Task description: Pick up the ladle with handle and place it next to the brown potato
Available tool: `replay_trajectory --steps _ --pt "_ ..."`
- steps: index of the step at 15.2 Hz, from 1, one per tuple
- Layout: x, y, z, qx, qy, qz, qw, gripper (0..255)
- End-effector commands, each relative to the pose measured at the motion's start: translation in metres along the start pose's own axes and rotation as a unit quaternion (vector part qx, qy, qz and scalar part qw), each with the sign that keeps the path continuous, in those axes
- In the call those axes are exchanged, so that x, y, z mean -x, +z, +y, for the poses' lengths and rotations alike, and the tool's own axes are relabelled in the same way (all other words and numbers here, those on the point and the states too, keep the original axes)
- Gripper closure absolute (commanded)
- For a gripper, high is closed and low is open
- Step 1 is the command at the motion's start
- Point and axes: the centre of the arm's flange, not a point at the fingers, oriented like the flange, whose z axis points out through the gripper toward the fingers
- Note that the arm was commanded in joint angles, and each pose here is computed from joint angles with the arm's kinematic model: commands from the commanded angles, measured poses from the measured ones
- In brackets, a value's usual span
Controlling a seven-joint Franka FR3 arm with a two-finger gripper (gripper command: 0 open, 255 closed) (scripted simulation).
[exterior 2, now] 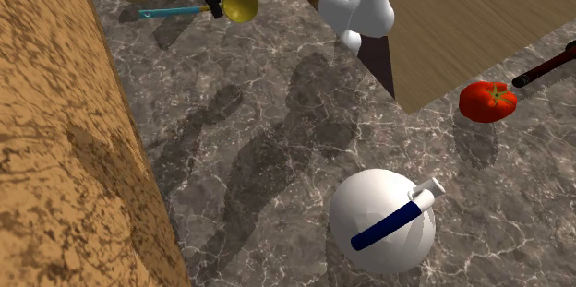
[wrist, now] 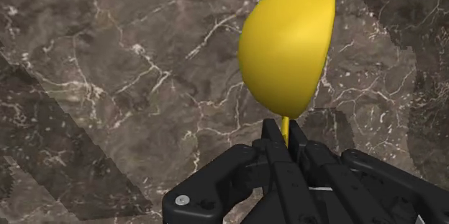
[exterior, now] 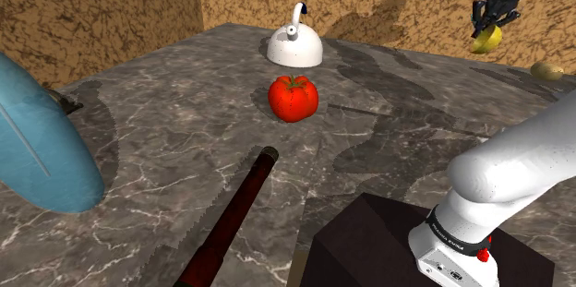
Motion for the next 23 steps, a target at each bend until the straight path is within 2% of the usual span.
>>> replay_trajectory --steps 1,15,23 --pt "0.006 -0.004 0.028 0.000 -0.001 0.000 1.0000 255" --pt "0.032 -0.033 0.204 0.000 -0.001 0.000 1.0000 255" --pt "0.028 0.009 0.212 0.000 -0.001 0.000 1.0000 255"
